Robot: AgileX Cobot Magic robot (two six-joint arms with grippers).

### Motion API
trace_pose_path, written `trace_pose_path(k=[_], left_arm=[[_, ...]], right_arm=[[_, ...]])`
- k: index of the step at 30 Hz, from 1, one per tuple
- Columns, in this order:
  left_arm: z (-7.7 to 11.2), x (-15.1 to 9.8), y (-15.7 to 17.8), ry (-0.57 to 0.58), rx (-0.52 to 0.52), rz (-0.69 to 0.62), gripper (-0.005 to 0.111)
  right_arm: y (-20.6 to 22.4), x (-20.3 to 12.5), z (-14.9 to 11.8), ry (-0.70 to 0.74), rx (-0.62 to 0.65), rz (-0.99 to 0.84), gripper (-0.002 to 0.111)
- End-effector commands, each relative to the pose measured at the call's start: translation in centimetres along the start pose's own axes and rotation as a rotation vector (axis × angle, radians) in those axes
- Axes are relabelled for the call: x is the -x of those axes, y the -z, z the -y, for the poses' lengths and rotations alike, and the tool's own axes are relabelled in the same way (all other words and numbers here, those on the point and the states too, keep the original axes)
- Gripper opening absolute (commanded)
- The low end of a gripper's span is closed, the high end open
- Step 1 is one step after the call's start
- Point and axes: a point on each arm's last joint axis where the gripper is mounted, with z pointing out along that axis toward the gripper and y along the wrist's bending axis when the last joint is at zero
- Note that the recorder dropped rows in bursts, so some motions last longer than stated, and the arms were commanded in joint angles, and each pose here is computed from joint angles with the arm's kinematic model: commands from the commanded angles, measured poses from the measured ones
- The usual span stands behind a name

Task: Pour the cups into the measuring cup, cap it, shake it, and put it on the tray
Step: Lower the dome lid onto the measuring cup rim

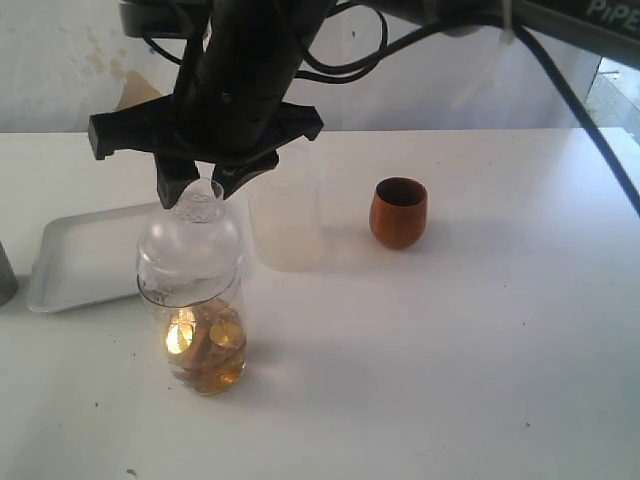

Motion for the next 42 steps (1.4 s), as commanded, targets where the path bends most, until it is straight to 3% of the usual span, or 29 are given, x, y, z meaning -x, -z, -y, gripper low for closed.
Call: trace_pose_path(k=[1,34,42], left_arm=[[0.0,0.0,0.0,-0.012,-0.002,0.012,0.000],[0.0,0.0,0.0,-0.012,-0.002,0.012,0.000],[0.0,0.0,0.0,-0.012,-0.002,0.012,0.000]], right_arm=[[-0.2,0.0,-1.1,0.024,0.013,0.025,0.000],[-2.3,-0.9,-0.7,0.132,-0.171,-0.062,0.000],[-2.3,-1.0,-0.8,0.203,-0.166,-0.068,0.002]])
